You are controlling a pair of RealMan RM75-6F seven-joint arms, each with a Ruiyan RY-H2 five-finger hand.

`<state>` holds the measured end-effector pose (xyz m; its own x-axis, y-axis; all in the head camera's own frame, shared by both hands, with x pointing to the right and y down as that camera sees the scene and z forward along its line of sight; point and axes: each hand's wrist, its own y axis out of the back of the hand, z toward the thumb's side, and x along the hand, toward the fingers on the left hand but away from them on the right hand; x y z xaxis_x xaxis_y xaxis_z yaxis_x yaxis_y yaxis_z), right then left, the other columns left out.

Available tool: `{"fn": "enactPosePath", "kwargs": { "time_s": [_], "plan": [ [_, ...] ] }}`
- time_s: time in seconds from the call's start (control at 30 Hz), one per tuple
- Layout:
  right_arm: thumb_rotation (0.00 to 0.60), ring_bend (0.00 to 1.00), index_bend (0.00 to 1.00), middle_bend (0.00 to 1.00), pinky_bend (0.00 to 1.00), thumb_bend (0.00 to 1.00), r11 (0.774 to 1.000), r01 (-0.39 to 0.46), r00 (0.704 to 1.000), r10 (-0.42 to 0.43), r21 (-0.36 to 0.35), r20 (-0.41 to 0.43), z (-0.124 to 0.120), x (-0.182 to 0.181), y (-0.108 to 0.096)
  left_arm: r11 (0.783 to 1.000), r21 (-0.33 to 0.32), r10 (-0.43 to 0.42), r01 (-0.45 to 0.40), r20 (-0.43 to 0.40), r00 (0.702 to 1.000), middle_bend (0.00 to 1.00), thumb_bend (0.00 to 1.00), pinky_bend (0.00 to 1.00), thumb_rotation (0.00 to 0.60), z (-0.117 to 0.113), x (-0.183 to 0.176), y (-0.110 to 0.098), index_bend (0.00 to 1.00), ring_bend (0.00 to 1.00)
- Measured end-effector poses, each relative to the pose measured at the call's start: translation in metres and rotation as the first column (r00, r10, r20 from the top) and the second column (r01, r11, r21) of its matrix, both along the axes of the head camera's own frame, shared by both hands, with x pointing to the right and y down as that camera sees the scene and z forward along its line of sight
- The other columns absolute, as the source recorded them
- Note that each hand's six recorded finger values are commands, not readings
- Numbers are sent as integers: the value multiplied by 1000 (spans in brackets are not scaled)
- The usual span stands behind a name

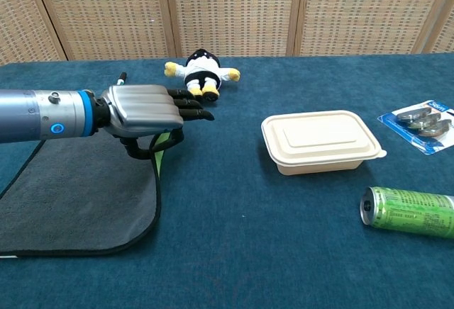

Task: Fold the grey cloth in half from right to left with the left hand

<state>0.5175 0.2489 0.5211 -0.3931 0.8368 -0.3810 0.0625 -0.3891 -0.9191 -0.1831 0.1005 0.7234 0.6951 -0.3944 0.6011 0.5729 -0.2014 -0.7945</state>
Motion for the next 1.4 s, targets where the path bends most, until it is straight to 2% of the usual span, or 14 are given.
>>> {"fn": "enactPosePath", "kwargs": {
  "time_s": [0.37, 0.87, 1.4],
  "plan": [
    [600, 0, 0, 0, 0, 0, 1000, 16, 1000, -16, 2, 5, -1, -7, 1, 998, 1, -56, 56, 2, 998, 0, 661, 0, 600, -9, -61, 2, 673, 0],
    [600, 0, 0, 0, 0, 0, 1000, 29, 999, -29, 7, 14, -4, -11, 1, 989, -13, -149, 149, 43, 988, 0, 661, 0, 600, -2, -129, 9, 675, 0],
    [600, 0, 0, 0, 0, 0, 999, 34, 999, -34, 2, 11, -3, -14, 2, 981, -25, -191, 195, 106, 976, 0, 661, 0, 600, 14, -172, 16, 676, 0]
  ]
}}
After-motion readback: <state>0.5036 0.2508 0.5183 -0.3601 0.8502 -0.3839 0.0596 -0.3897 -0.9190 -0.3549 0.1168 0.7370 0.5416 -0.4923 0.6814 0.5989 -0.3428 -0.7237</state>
